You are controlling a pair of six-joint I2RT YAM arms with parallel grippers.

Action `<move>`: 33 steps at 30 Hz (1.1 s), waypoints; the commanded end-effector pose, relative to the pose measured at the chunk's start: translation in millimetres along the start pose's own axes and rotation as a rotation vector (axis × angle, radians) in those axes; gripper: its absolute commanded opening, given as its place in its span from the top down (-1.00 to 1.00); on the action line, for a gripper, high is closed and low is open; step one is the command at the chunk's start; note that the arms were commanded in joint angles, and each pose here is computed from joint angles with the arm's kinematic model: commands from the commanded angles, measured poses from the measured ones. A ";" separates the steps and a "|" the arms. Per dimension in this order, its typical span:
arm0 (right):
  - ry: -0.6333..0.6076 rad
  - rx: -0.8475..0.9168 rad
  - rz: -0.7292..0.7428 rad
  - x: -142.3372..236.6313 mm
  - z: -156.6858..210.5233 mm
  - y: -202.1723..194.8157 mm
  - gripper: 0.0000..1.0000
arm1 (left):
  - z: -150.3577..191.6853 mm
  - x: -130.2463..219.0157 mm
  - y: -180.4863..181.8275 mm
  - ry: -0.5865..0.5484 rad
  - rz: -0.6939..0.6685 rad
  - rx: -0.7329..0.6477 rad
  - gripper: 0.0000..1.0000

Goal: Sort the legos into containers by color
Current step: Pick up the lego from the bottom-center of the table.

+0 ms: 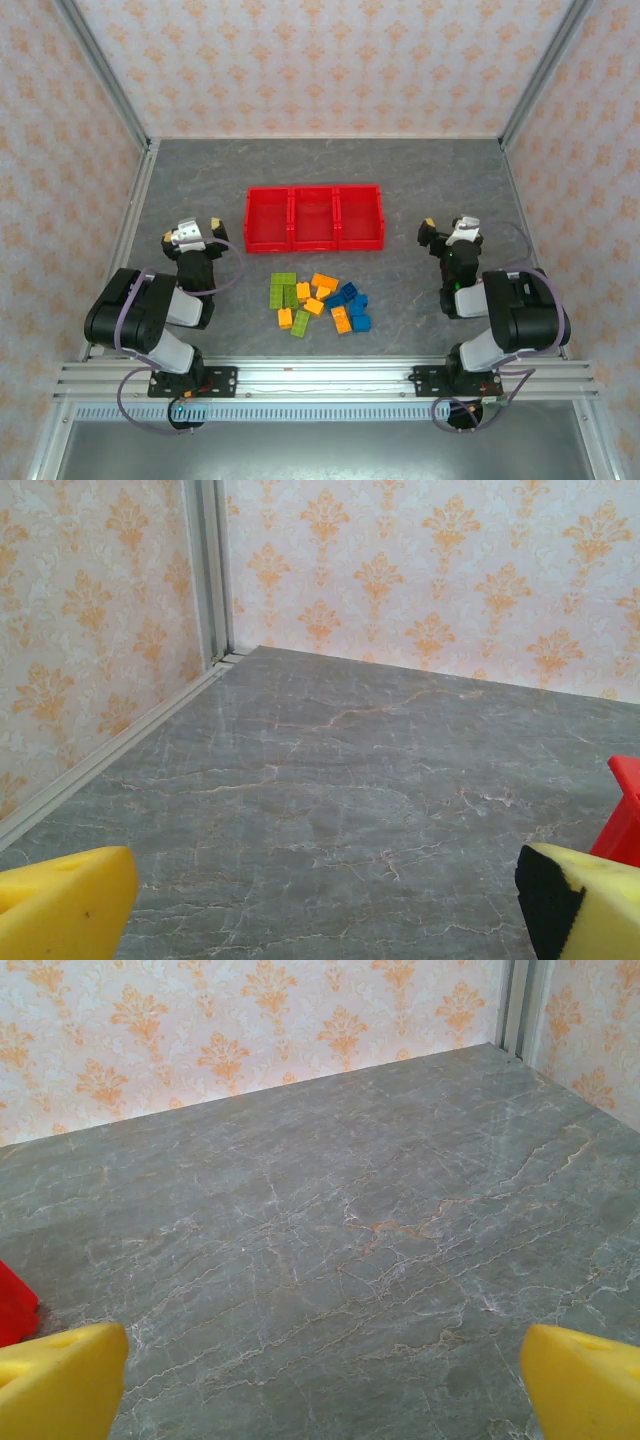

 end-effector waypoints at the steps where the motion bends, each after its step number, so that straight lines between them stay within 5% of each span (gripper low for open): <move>1: -0.067 0.007 0.015 -3.8 -13.4 -2.5 -0.99 | -9.7 -4.0 -6.0 -0.059 0.011 0.012 -0.99; 29: -0.060 -0.008 0.031 -6.1 -13.3 -5.4 -0.99 | -10.0 -11.0 1.5 -0.041 -0.041 0.043 -0.99; 33: -0.047 -0.049 0.111 -5.4 -36.6 -12.2 -0.99 | -17.4 10.4 -2.1 -0.124 -0.030 0.044 -0.99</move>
Point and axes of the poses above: each hand's point on the last joint's axis, 136 mm out from that joint toward the fingers, its own x axis back along the fingers, its own y axis along the line the jaws close on, z = x × y, the point moved 9 cm from there along x, back along the fingers, and after that the axes turned 14 degrees about x, right-handed, at the moved point
